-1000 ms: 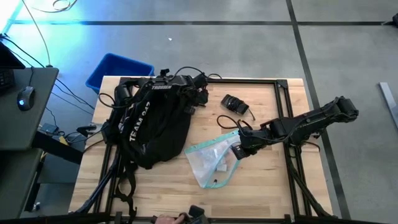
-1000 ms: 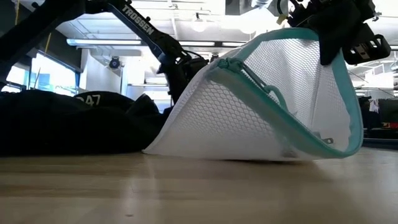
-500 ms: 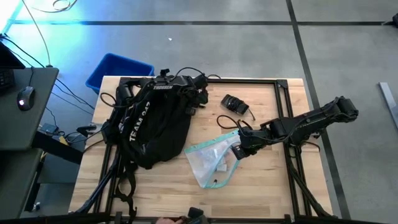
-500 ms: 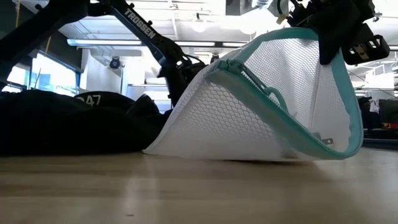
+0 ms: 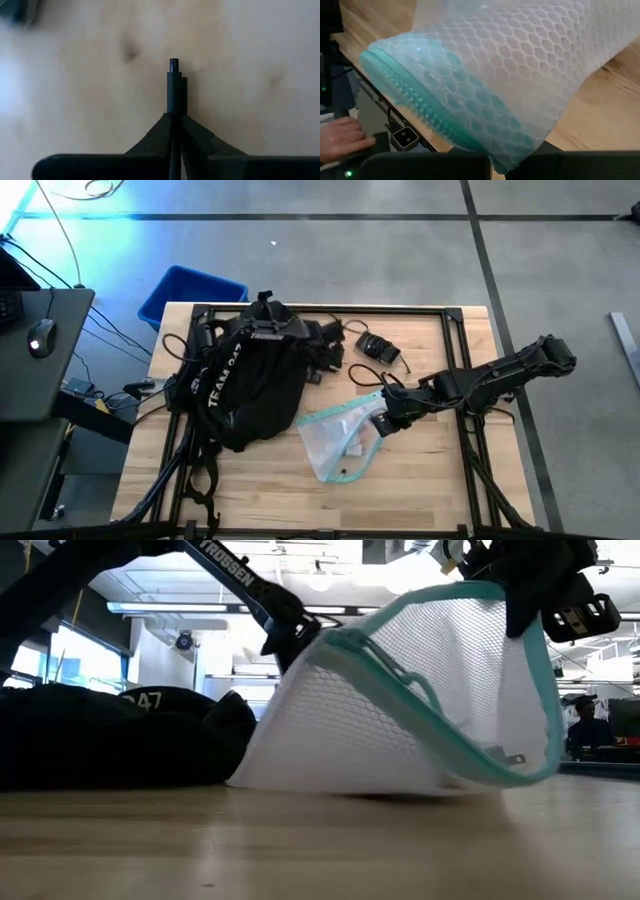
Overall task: Unpack backpack
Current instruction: Put the black ballpen into the zip bag
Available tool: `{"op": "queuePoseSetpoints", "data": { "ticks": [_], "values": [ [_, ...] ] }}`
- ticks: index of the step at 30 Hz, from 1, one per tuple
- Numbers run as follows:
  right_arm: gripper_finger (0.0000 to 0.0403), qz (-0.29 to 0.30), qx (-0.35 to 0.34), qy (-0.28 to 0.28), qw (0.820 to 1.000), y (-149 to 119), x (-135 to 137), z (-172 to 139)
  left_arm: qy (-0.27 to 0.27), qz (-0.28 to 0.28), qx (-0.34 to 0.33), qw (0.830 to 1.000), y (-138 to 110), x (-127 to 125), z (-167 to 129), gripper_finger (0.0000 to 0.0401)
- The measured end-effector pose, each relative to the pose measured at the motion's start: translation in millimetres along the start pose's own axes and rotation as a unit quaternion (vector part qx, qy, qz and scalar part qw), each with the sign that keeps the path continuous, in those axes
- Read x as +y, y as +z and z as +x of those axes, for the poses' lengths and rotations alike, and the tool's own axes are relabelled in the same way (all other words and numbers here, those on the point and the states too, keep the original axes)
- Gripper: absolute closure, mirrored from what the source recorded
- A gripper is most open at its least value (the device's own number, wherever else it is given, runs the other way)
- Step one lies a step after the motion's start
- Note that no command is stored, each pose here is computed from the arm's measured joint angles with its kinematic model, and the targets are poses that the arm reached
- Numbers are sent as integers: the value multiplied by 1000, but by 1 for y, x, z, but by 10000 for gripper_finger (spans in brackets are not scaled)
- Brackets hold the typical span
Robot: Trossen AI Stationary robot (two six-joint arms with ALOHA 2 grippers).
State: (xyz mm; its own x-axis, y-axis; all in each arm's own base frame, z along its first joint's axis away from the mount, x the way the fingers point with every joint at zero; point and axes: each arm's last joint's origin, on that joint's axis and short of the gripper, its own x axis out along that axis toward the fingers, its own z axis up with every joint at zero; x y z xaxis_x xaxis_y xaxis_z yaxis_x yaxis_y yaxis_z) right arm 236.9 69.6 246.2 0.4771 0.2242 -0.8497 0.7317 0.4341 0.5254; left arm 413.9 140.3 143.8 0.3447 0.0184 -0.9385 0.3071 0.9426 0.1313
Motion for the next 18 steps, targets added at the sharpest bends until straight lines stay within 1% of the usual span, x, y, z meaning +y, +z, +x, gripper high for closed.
{"op": "queuePoseSetpoints", "data": {
  "ticks": [6, 8, 12, 18],
  "values": [
    [403, 0, -1, 0, 1000, 0, 0, 0, 1, 4, 7, 1000, 16, -23, 2, 391],
    [403, 0, -2, 0, 1000, 0, 0, 0, 9, -5, 13, 1000, 19, -28, 1, 388],
    [403, -4, -2, 0, 1000, 0, 0, 0, -1, -20, 26, 999, 21, -34, -6, 369],
    [403, -13, -4, -1, 1000, 0, 0, 0, 6, -18, 12, 1000, 35, -29, -25, 328]
  ]
}}
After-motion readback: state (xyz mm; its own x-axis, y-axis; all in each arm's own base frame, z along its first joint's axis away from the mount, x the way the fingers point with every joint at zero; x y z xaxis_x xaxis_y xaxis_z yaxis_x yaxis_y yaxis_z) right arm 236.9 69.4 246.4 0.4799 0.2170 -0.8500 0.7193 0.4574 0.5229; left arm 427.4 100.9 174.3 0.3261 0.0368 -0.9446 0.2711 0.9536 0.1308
